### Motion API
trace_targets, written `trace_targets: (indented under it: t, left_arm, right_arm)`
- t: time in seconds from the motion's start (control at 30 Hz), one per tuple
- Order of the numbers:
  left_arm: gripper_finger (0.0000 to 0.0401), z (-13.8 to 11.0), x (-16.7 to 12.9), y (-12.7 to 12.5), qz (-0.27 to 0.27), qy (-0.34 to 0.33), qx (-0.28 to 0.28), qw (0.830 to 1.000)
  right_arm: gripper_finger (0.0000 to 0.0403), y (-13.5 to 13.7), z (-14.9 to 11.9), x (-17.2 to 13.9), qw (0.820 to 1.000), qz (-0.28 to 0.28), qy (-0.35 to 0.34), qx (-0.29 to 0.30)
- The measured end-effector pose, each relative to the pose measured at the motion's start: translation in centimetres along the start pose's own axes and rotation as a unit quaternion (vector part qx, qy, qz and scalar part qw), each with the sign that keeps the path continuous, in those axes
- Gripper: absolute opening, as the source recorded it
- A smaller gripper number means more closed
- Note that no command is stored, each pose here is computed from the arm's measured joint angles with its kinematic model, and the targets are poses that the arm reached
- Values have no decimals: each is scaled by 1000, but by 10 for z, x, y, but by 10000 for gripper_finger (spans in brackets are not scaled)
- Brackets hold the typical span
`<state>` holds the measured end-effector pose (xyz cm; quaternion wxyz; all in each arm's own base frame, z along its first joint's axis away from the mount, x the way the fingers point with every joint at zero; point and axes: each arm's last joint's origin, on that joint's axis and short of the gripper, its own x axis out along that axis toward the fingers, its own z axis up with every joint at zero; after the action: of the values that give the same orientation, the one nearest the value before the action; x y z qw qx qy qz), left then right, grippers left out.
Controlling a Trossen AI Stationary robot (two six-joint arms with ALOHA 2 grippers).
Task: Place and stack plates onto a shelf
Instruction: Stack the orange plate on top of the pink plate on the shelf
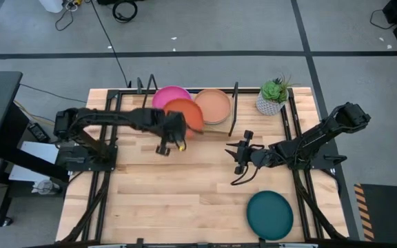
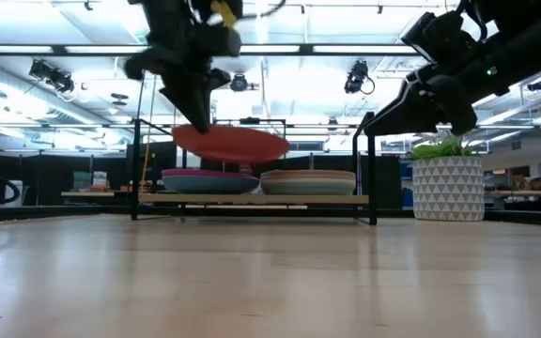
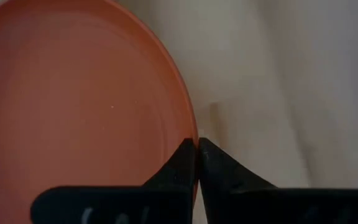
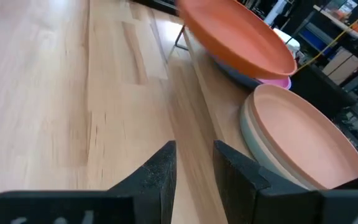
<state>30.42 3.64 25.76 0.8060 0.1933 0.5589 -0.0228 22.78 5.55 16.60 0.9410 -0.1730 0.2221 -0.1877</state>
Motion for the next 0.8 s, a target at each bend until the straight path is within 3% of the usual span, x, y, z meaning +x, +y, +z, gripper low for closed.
trace_targets:
  t: [0.2,0.4,0.57,0.8]
  left_arm:
    - [14,-28,9,50,28,22,-113,993]
    - [20,-60,14,89,21,19,-237,971]
    - [17,-73,17,104,27,20,-264,964]
    - [18,-70,17,107,33,1,-248,968]
  right_arm:
    - [110,1,1,0,1000,21,-4,19]
    - [110,4,1,-1,999,41,-5,33]
    - [110,7,1,-3,998,48,-8,37]
    - [110,11,1,-6,998,56,-9,34]
